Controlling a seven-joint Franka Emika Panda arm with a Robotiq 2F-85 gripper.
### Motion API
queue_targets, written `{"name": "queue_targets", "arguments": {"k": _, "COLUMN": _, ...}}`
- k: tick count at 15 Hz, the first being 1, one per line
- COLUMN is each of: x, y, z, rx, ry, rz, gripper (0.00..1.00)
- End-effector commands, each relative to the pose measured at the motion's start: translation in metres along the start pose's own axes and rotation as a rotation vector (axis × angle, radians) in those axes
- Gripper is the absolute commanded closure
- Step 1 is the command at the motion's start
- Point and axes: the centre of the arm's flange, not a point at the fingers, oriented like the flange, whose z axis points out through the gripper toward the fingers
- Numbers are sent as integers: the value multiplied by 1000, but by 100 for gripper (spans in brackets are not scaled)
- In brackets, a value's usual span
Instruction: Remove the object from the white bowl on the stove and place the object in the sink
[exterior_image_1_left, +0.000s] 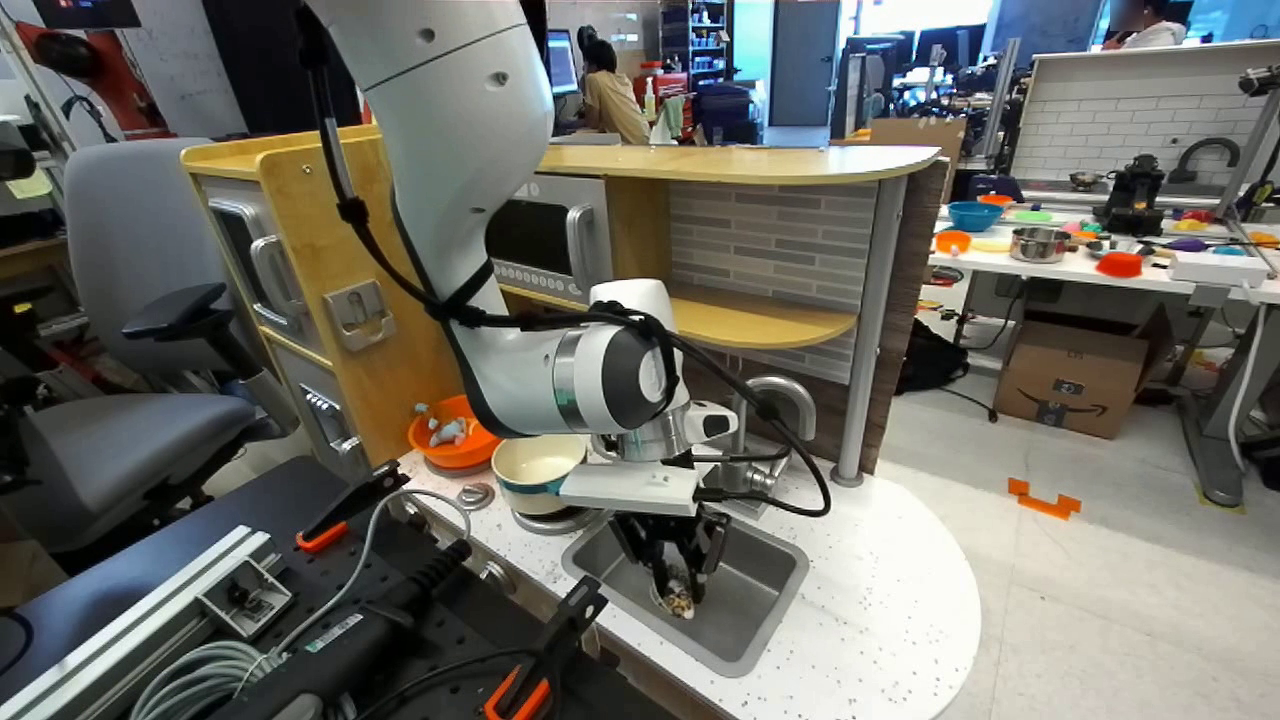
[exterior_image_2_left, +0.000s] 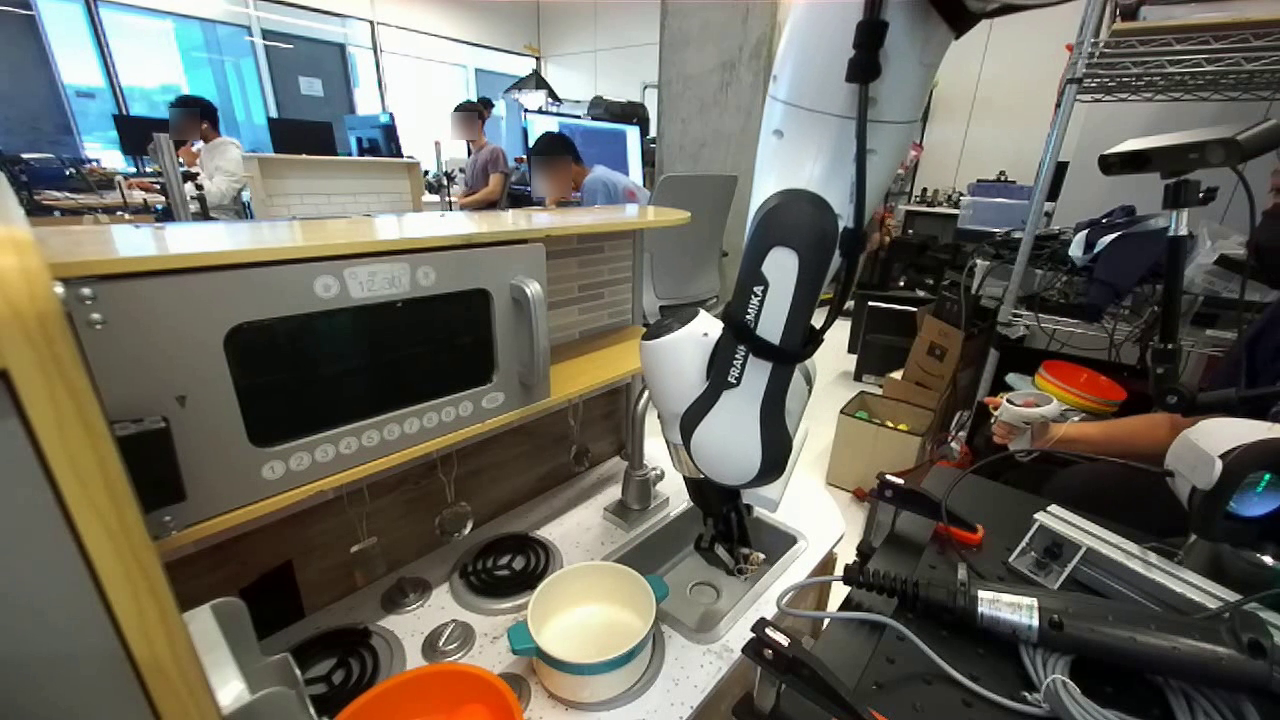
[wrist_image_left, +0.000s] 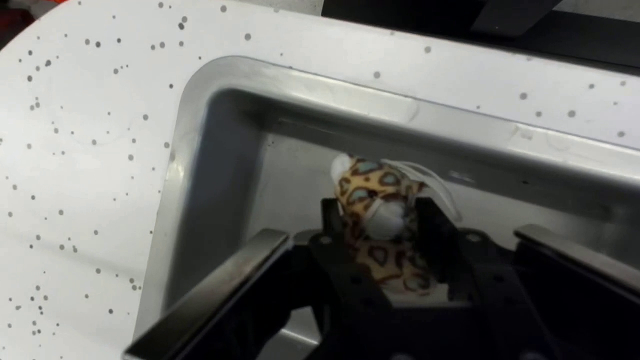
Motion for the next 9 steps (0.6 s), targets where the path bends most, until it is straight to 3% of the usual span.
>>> {"name": "queue_targets", "arguments": {"k": 1, "x": 15, "y": -3, "z": 3, "rx": -42, "ry": -15, "rz": -34, "gripper": 27}}
{"name": "queue_targets", "arguments": {"k": 4, "x": 16, "y": -7, "z": -8, "rx": -39, "ry": 1, "rz": -47, "gripper": 3}}
{"name": "queue_targets", "arguments": {"k": 9, "x": -5, "y": -8, "z": -43, "rx": -19, "ry": 40, "rz": -51, "gripper": 0}}
